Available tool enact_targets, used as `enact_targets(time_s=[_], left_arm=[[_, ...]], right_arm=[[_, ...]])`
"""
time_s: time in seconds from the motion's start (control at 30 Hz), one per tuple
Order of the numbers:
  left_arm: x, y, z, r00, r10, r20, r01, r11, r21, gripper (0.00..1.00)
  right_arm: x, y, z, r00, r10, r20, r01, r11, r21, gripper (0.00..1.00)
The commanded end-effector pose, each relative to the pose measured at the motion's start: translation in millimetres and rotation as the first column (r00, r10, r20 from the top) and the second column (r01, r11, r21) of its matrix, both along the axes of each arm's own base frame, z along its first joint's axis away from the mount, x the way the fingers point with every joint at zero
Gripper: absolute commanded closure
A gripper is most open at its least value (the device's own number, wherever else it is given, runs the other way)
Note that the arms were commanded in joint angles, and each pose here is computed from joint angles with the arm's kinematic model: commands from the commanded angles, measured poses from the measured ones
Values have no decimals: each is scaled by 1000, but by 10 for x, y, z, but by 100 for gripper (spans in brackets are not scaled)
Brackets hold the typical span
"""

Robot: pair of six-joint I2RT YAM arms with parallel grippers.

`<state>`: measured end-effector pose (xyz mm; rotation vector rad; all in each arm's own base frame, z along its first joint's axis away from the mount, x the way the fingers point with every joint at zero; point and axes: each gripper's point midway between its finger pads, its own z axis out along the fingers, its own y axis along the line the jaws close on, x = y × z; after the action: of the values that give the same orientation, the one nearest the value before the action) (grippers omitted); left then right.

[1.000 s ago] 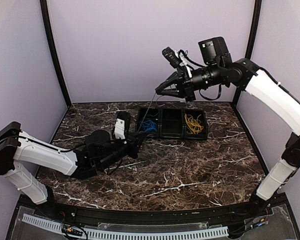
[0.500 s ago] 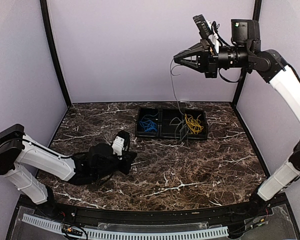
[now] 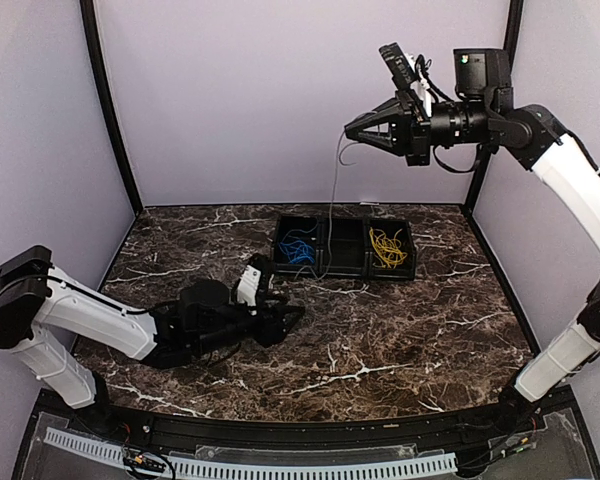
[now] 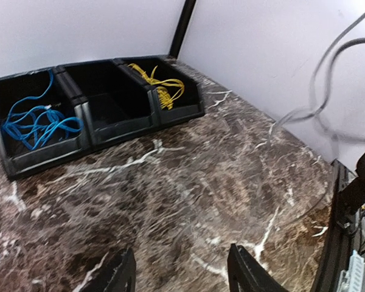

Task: Untangle the cables

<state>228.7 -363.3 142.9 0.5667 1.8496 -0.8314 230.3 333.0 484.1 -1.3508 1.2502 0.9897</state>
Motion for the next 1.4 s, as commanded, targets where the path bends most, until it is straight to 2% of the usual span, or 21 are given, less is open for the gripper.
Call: enact_targets(time_s=[0.0, 0.1, 0.2, 0.33, 0.5, 0.6, 0.7, 0.77, 0.83, 0.93, 1.07, 1.17, 1.23, 1.37], left_arm=[[-136, -438, 413, 990, -111, 84, 121, 986, -119, 45], [-66, -581, 443, 990, -89, 111, 105, 984, -146, 43], [132, -689, 449, 995, -8, 96, 22, 989, -144, 44], [374, -764, 291, 992, 102, 78, -94, 990, -105, 58], [486, -916, 328, 985, 116, 126, -103, 989, -105, 63], [507, -1001, 306, 984, 98, 147, -83, 991, -107, 70], [532, -1039, 349, 982, 95, 166, -75, 989, -126, 67], [540, -1055, 348, 981, 90, 173, -68, 989, -128, 56], [549, -1084, 336, 981, 80, 176, -59, 991, -121, 53], [565, -1104, 305, 982, 71, 176, -51, 992, -116, 54], [598, -1083, 265, 983, 78, 166, -59, 991, -117, 73], [638, -1036, 223, 981, 101, 164, -84, 990, -112, 94], [671, -995, 181, 979, 120, 164, -104, 989, -105, 100], [705, -916, 0, 982, 125, 144, -119, 992, -48, 100]], right_arm=[[-24, -21, -16, 1000, 13, 14, -13, 1000, 14, 100], [-19, -2, -86, 1000, 20, -6, -20, 1000, 7, 100], [-28, -2, -100, 999, 26, -19, -26, 1000, 8, 100], [-48, -20, -79, 1000, 22, -16, -22, 1000, 9, 100], [-73, -44, -45, 1000, 19, -10, -19, 1000, 12, 100], [-76, -42, -40, 1000, 20, -10, -20, 1000, 13, 100], [-75, -45, -11, 1000, 18, -6, -18, 1000, 16, 100], [-76, -47, -2, 1000, 16, -4, -16, 1000, 17, 100], [-78, -47, 4, 1000, 18, -4, -18, 1000, 18, 100], [-90, -46, 4, 1000, 24, -8, -24, 1000, 20, 100], [-93, -49, 1, 1000, 23, -8, -23, 1000, 20, 100], [-101, -61, 26, 1000, 20, -3, -20, 1000, 22, 100], [-98, -77, 67, 1000, 11, 9, -11, 1000, 24, 100], [-26, -200, 365, 993, -61, 105, 55, 997, 53, 100]])
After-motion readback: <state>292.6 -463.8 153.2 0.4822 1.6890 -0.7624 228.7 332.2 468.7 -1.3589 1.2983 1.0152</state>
